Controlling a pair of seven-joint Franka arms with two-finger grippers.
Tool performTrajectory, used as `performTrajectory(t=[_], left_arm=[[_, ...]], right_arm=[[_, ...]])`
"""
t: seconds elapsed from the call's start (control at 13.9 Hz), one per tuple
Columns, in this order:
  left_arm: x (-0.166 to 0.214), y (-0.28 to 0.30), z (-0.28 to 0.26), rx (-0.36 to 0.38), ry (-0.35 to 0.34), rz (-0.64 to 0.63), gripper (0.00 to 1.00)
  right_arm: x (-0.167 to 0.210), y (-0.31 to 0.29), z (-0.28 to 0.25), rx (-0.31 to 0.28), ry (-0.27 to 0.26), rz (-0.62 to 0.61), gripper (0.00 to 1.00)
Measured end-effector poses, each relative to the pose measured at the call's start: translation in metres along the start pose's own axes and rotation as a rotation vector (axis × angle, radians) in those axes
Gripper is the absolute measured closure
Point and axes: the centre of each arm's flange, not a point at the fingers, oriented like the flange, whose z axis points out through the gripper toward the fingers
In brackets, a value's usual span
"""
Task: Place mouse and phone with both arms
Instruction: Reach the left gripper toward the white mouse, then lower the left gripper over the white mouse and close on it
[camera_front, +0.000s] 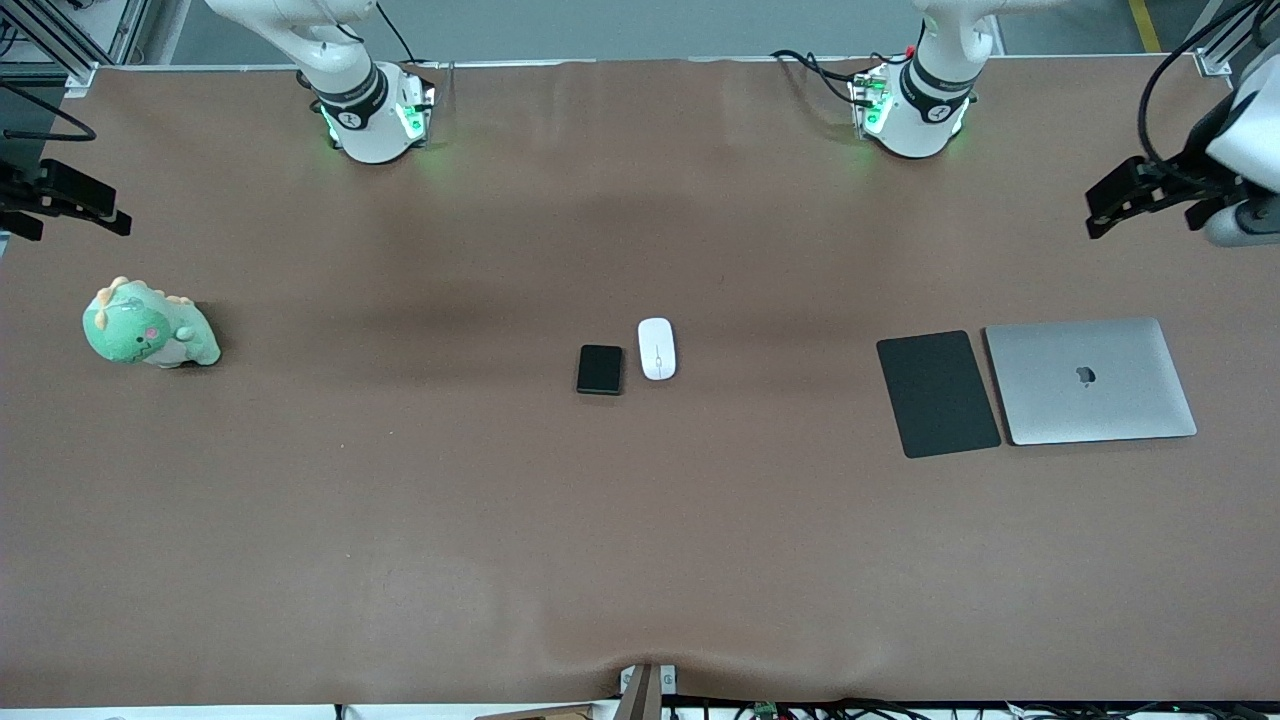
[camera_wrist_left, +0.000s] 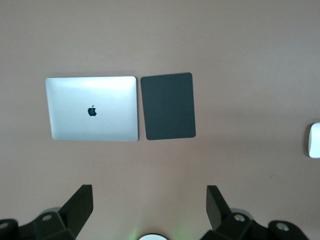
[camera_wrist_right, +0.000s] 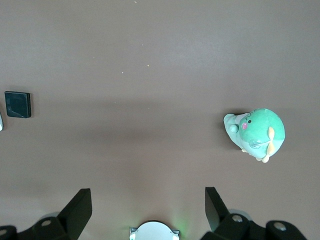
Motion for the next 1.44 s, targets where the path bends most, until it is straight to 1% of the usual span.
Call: performTrajectory(t=[0.14,0.36,0.5,0.72,0.86,1.22,1.29,1.44], left_arm=[[0.015,0.032,0.024,-0.011,-0.016,0.037,0.00],[0.033,0.086,0.062,-0.033,-0.010,0.023,0.00],[0.037,0.121,0.086,-0.050,-0.011,0.036,0.00],[0.040,0.170,0.124,-0.087,0.008,0.083,0.00],[0.038,0.204,0.156,-0.102,-0.007,0.076,0.00],[0.016,0.301,0.235,-0.126,-0.077,0.016,0.00],[0.010,0.319,0.249,-0.121,-0.080,0.006,0.00],[-0.004,0.350,0.281,-0.083,-0.082,-0.015,0.00]], right_arm=[[0.000,0.000,0.000,0.000,0.000,0.000,0.00],[0.000,0.000,0.000,0.000,0.000,0.000,0.00],[0.000,0.000,0.000,0.000,0.000,0.000,0.00],[0.000,0.000,0.000,0.000,0.000,0.000,0.00],[0.000,0.000,0.000,0.000,0.000,0.000,0.00],[0.000,0.000,0.000,0.000,0.000,0.001,0.00],[0.000,0.001,0.000,0.000,0.000,0.001,0.00],[0.000,0.001,0.000,0.000,0.000,0.001,0.00]])
